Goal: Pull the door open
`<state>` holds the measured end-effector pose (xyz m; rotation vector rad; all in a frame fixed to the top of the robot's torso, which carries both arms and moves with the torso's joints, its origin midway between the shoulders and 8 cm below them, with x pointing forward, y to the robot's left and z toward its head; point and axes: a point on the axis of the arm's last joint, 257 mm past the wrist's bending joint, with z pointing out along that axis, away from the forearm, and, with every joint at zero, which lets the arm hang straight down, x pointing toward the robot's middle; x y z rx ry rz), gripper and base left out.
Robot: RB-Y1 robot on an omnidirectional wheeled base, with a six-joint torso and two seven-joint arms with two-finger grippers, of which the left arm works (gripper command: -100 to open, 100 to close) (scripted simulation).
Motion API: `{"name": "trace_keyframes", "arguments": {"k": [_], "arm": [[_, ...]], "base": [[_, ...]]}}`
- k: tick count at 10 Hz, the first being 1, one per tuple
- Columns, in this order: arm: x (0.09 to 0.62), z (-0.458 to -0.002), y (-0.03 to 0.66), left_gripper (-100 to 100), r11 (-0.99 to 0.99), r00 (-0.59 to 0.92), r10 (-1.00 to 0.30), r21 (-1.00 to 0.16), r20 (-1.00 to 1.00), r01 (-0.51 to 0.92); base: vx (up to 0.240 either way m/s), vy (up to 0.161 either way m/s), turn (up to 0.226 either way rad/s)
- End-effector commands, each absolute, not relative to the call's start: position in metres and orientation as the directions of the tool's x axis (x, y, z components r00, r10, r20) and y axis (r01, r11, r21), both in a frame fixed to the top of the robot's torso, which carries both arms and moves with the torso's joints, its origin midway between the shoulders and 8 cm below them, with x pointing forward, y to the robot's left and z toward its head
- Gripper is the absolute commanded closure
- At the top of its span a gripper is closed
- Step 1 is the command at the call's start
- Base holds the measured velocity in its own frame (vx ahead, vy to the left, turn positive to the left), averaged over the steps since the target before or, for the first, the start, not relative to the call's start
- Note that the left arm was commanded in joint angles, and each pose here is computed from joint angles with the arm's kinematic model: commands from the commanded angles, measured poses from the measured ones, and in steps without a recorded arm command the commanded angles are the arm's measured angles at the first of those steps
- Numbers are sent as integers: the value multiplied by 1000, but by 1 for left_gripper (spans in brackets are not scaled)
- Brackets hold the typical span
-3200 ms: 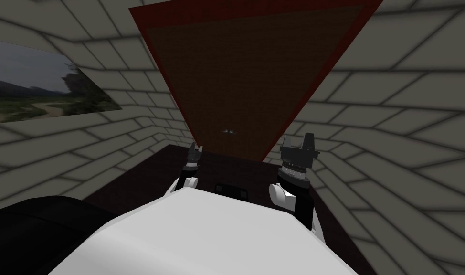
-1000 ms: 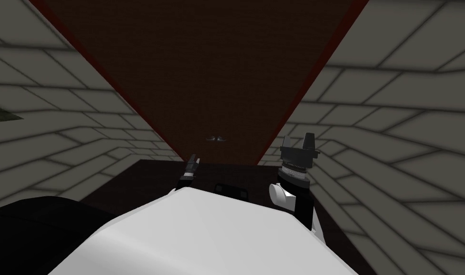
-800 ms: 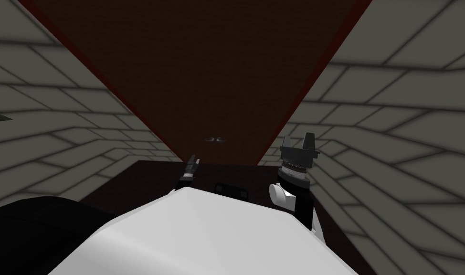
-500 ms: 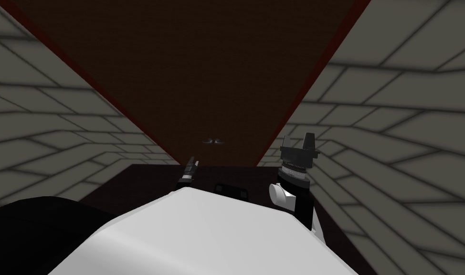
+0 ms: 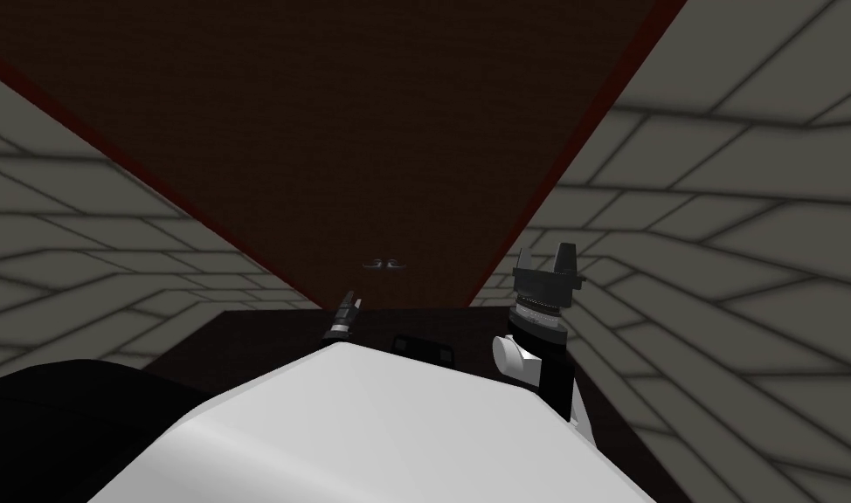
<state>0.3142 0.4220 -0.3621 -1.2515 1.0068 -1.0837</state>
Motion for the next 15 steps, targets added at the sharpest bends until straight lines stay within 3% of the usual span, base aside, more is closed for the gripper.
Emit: {"name": "trace_keyframes", "arguments": {"k": [1,5,11,15], "arm": [[310,-369,426,-100,7,214,-977,-999,5,51],[296,-388,437,-100,1,230,-973,-1000,1,8],[273,-396,483,-100,31,318,-947,-999,-43,-44],[289,-399,487,-100,24,347,-937,-999,-37,-41]], "base": [[109,28,-56],[162,32,-55],[47,33,15],[149,124,-69]]}}
